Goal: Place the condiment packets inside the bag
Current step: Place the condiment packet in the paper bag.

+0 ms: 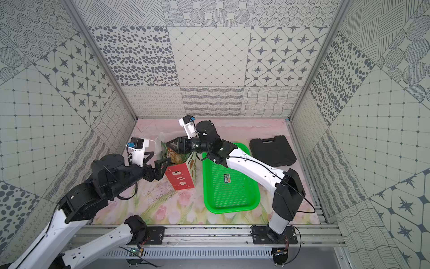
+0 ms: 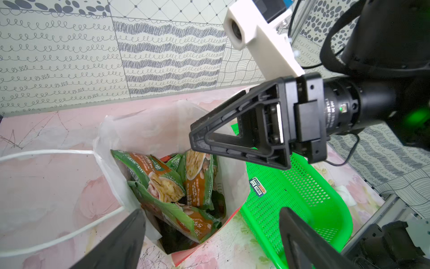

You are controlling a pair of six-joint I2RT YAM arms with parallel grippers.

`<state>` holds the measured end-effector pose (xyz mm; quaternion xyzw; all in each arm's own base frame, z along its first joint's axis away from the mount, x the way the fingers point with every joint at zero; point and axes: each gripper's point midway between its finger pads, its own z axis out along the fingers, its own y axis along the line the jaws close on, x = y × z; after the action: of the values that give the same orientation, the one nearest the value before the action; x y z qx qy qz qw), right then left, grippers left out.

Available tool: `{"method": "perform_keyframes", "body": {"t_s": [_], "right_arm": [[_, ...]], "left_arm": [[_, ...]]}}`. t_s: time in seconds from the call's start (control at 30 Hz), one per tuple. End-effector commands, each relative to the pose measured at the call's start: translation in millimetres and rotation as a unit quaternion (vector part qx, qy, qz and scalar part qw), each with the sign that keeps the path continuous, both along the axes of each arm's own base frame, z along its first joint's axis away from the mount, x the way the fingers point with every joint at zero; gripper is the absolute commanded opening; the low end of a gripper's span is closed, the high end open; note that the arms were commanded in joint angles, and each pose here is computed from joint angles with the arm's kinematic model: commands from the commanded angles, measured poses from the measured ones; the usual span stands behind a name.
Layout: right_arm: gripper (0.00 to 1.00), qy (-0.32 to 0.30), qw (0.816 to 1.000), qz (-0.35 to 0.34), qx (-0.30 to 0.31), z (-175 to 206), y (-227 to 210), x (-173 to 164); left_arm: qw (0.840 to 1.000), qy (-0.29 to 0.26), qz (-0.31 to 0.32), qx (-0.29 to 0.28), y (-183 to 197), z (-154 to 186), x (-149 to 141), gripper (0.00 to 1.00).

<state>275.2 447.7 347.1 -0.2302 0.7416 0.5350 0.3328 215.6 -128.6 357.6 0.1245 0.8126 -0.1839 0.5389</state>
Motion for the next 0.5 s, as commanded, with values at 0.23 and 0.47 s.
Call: {"method": "perform_keyframes", "body": {"t_s": [0.23,0.47], "right_arm": [[0.72,-0.088,0.995,-0.037,0.032,60.5,-46.6,-21.0],[0.97,-0.128,0.987,-0.095,0.011,64.5,-93.8,-32.0]], "left_arm": [[0.999,-0.029,0.002,-0.015,1.4,17.3,1.3,0.93],[0.996,-0.039,0.04,-0.069,24.0,42.2,-15.1,0.93]]}}
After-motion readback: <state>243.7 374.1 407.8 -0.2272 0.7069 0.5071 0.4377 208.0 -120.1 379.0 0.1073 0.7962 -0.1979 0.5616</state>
